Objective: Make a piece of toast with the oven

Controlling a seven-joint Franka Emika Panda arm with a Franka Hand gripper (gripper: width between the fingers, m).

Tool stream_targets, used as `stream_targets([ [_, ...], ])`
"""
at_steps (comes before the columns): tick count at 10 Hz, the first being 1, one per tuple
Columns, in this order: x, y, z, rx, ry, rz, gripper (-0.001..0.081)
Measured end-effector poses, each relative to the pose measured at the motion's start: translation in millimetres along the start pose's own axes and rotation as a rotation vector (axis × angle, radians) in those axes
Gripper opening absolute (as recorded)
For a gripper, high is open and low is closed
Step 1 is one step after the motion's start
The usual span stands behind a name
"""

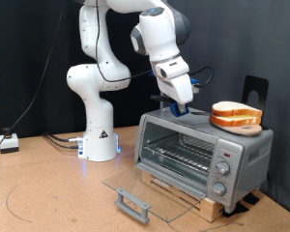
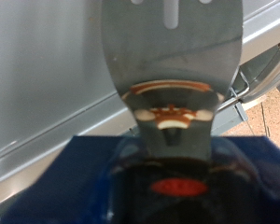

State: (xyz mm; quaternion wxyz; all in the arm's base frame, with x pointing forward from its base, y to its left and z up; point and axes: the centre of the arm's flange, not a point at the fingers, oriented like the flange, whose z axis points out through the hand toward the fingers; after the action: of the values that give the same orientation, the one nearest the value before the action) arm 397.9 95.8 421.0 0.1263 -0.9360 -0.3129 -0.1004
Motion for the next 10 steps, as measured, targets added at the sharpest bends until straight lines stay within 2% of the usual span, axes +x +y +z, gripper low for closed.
stream_targets([
  [10,5.6,4.2,-9.4,-0.023,0.018,-0.005,0.0396],
])
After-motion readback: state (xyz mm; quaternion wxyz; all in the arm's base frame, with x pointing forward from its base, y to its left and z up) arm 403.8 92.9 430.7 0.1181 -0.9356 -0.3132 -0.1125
